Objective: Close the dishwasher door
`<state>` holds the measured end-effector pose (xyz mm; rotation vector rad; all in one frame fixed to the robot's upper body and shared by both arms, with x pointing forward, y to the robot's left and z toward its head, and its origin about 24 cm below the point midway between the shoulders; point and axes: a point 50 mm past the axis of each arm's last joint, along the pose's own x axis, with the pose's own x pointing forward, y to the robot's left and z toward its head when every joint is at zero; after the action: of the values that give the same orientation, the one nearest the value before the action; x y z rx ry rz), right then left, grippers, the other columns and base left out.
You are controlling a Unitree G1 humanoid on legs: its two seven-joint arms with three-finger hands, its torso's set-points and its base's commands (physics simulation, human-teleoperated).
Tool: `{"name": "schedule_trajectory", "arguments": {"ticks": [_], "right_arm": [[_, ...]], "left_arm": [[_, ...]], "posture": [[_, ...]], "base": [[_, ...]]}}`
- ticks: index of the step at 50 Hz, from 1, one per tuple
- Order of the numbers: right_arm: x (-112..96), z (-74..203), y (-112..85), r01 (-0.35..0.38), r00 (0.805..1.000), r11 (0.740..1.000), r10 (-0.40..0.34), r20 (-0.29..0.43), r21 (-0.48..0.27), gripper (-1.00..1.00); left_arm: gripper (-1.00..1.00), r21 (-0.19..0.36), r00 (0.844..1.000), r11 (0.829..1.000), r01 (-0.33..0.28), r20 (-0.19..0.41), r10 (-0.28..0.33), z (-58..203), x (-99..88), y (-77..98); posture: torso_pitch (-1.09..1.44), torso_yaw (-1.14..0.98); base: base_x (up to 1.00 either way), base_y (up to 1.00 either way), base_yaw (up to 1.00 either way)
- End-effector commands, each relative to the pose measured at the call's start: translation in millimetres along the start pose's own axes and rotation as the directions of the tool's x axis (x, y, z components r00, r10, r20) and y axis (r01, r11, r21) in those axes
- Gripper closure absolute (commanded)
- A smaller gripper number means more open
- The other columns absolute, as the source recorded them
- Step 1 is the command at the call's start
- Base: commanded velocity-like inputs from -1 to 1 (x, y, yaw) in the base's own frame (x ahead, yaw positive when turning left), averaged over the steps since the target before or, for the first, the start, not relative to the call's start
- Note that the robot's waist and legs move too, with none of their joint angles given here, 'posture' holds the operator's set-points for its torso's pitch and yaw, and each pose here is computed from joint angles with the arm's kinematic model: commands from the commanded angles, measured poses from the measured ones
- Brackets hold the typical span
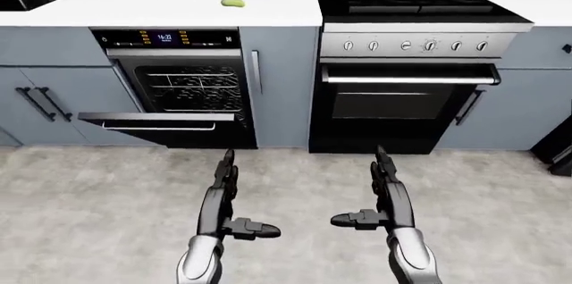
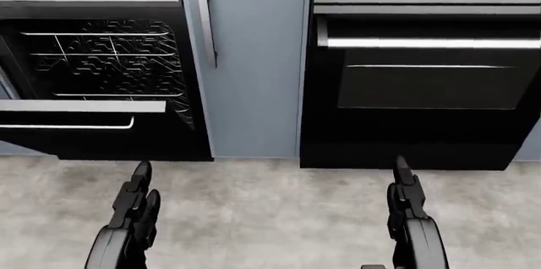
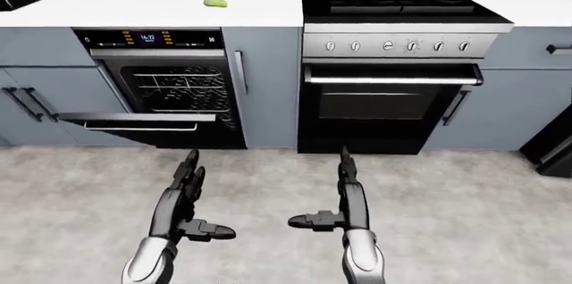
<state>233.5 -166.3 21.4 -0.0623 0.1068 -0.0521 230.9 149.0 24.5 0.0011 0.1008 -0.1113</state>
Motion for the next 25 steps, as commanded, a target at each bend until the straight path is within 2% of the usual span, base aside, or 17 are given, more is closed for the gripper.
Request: {"name": "schedule_trajectory", "arguments": {"ticks": [1, 25], "right_arm": [[2.4, 17.0, 0.3, -0.002, 0.996, 1.0, 0.002, 0.09, 0.001, -1.0], [2.9, 14.3, 1.0, -0.004, 0.997, 1.0, 0.003, 0.074, 0.006, -1.0]], "left_arm": [[-1.0, 0.014, 0.997, 1.0, 0.0, 0.081, -0.001, 14.7, 2.7, -0.3], [-1.0, 0.02, 0.997, 1.0, 0.009, 0.076, -0.011, 12.5, 2.3, -1.6]], "posture": [[0.0, 0.0], [0.0, 0.0]], "base": [[0.0, 0.0, 0.34], [0.0, 0.0, 0.37]]}}
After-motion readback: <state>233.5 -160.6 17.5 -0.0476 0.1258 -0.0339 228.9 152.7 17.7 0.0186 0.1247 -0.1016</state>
